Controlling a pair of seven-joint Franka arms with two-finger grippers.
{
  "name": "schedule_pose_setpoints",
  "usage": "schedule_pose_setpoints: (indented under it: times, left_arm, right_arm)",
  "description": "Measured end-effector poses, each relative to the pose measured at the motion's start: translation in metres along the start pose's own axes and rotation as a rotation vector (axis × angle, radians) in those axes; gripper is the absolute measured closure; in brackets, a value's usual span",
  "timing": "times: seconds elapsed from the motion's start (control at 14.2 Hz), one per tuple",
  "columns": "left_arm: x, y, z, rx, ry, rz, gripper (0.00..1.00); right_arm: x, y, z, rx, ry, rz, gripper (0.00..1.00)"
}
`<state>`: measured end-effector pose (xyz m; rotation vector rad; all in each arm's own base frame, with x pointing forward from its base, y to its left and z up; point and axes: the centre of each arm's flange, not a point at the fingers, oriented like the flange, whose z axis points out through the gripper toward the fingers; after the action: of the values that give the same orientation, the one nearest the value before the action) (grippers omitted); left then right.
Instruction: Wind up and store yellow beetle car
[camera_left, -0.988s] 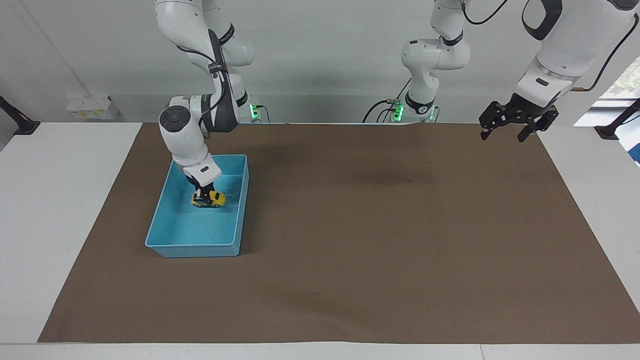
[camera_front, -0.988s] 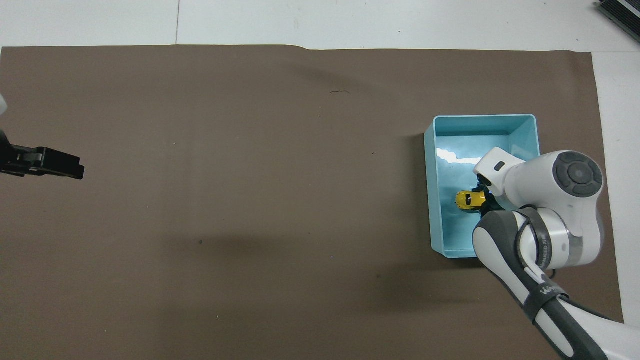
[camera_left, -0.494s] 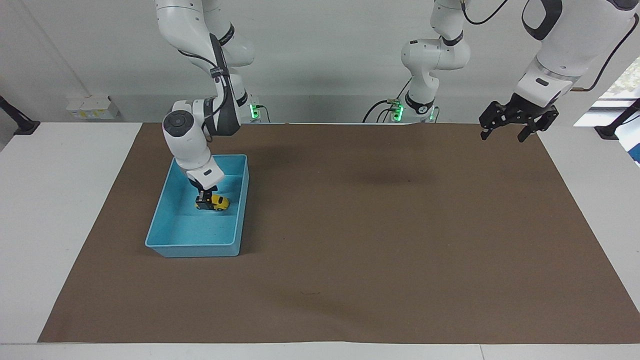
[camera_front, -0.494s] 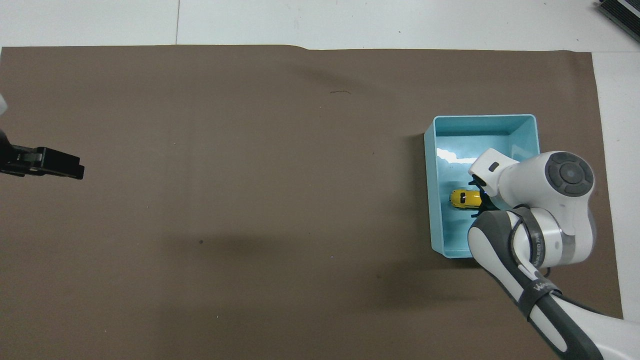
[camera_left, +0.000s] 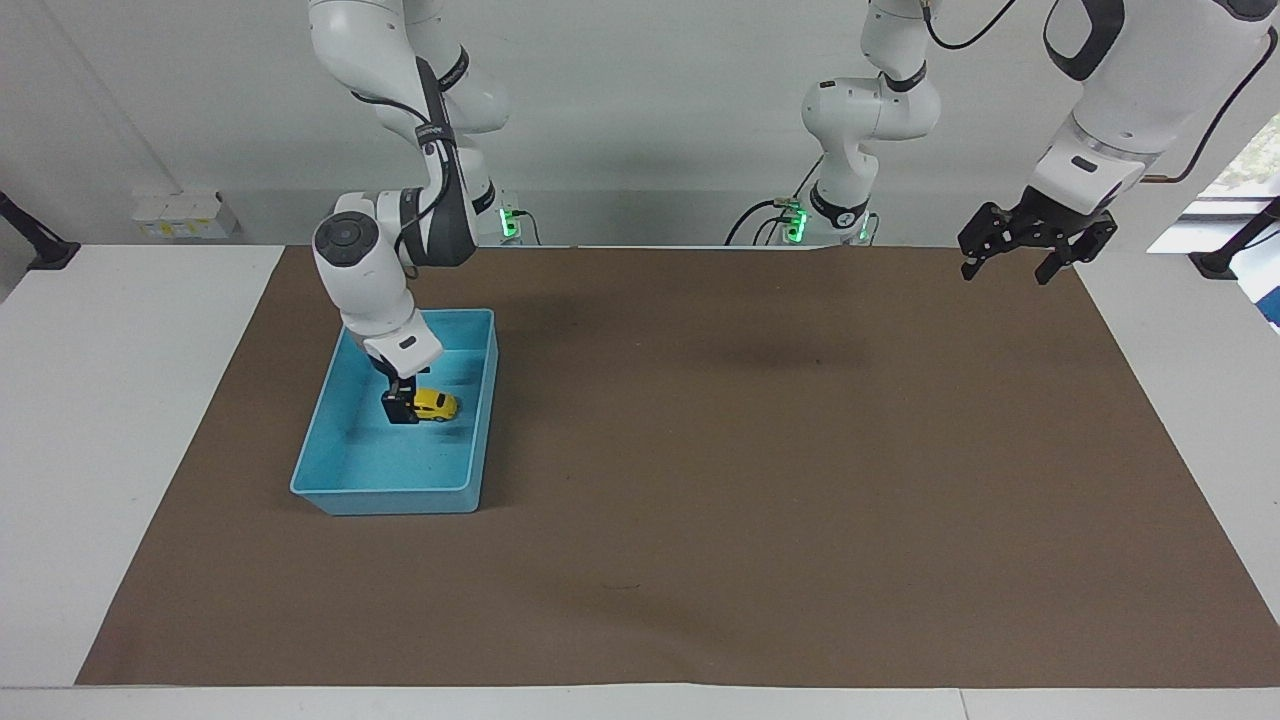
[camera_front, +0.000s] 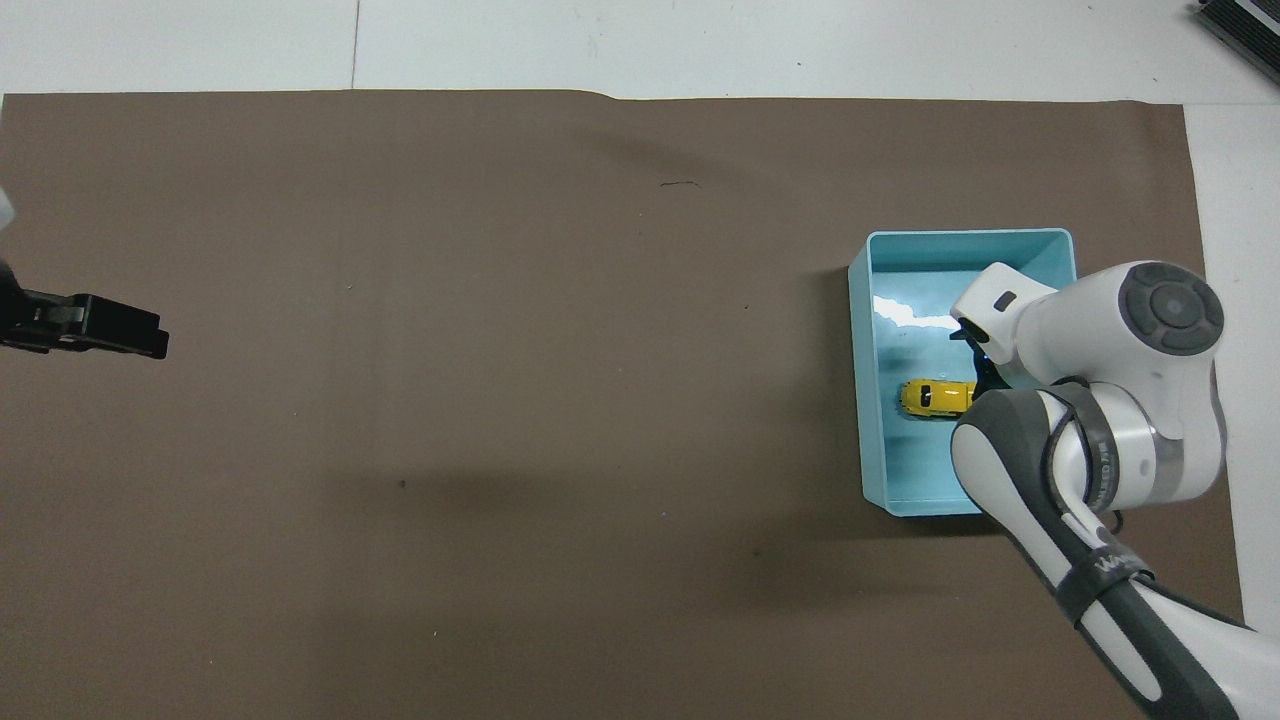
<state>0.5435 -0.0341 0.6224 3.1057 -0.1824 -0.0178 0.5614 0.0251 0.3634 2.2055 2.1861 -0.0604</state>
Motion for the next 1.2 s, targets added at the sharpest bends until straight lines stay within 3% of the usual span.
schedule_pose_setpoints:
  times: [0.42,1.2]
  left_arm:
    - [0.0,0.0,0.0,0.0,0.0,0.0,0.0]
    - [0.0,0.0,0.0,0.0,0.0,0.0,0.0]
  right_arm:
    - [-0.002,0.028,-0.07,-0.055,0.042,0.133,0.0]
    - [-0.002,0.05,-0.115,-0.14,0.084,0.431,0.0]
